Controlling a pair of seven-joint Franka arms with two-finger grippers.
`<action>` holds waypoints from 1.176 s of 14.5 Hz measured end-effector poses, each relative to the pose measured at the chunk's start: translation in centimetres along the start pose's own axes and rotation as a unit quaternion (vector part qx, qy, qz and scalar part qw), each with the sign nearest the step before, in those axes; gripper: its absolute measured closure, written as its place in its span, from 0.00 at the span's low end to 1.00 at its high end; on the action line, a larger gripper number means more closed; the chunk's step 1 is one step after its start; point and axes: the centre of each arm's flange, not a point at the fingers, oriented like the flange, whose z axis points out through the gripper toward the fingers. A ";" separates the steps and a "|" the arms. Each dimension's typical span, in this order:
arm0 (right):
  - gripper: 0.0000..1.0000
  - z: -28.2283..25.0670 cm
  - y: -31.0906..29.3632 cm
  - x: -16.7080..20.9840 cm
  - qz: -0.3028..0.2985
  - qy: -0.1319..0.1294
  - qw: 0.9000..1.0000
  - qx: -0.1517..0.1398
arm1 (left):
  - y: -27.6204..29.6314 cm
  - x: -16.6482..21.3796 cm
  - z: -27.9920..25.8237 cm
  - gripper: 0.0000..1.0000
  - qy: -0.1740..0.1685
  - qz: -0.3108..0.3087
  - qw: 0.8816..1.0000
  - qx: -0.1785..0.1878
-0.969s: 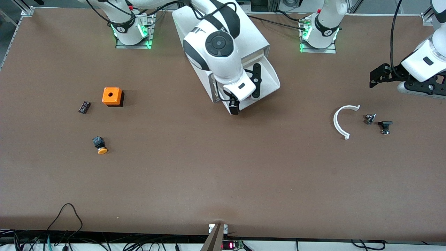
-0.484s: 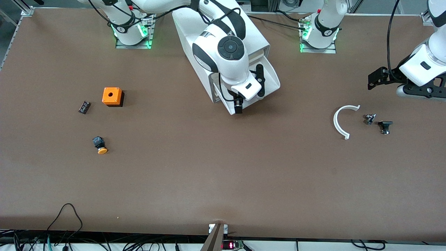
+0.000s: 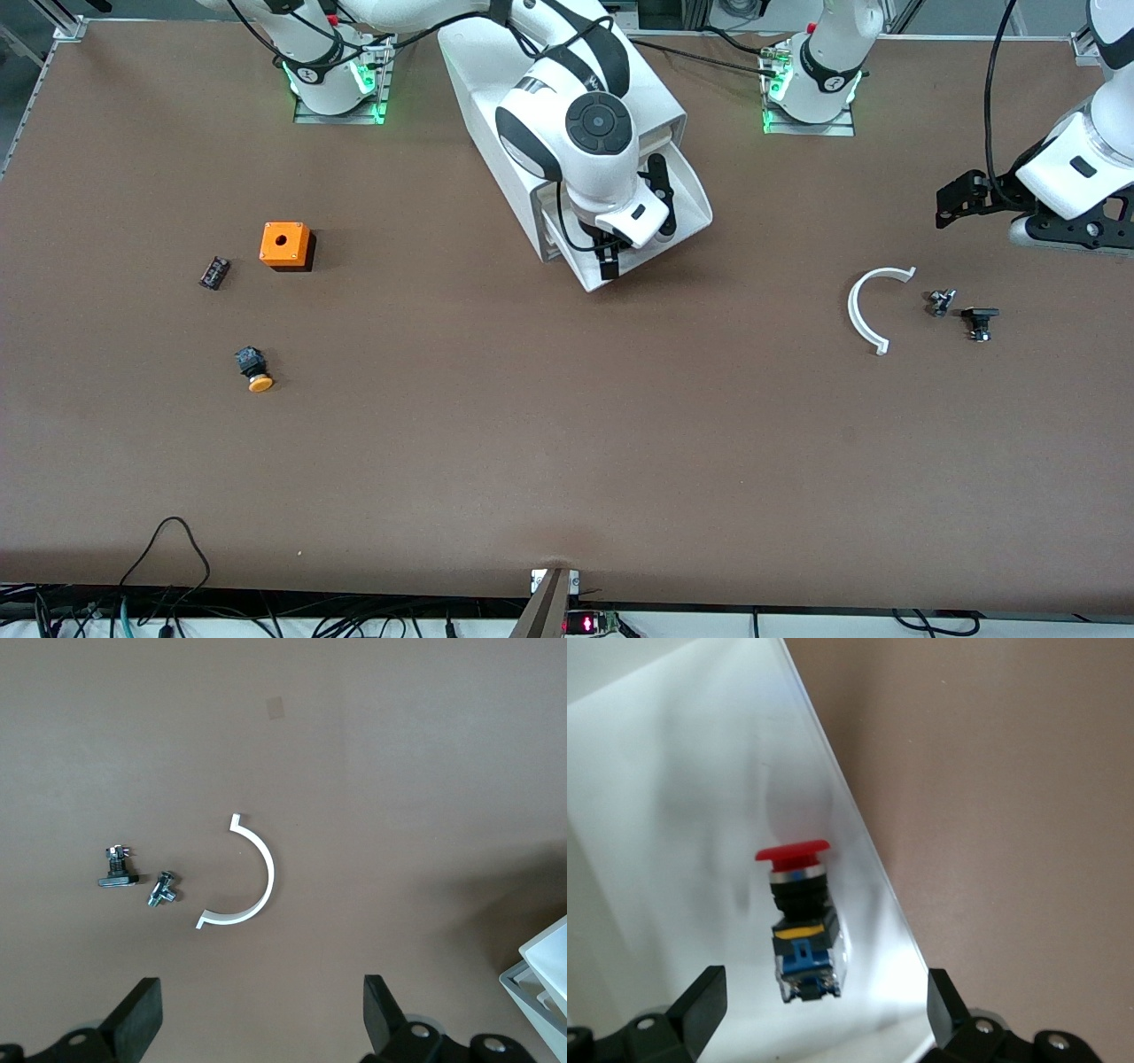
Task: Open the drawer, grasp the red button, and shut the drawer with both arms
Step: 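Close the right gripper around the red button inside the drawer, then lift the red button out with the right gripper while the left gripper returns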
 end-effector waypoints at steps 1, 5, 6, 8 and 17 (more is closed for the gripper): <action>0.00 0.1 -0.3 0.2 -0.002 -0.001 1.000 0.002 | 0.0 0.0 -0.1 0.00 0.001 0.000 1.000 0.000; 0.00 0.7 -1.4 1.2 -0.012 -0.007 1.000 0.009 | 0.0 0.0 -0.3 0.00 0.003 0.000 1.000 0.000; 0.00 1.1 -1.5 1.3 -0.014 -0.009 1.000 0.011 | 0.0 0.0 -0.3 0.00 0.003 0.000 1.000 0.000; 0.00 2.0 -1.7 1.4 -0.015 -0.016 1.000 0.017 | 0.0 0.0 -0.3 0.00 0.003 0.000 1.000 0.000; 0.05 3.9 -1.5 0.9 -0.017 -0.033 0.999 0.022 | 0.3 0.4 0.4 0.00 -0.003 0.003 1.000 -0.001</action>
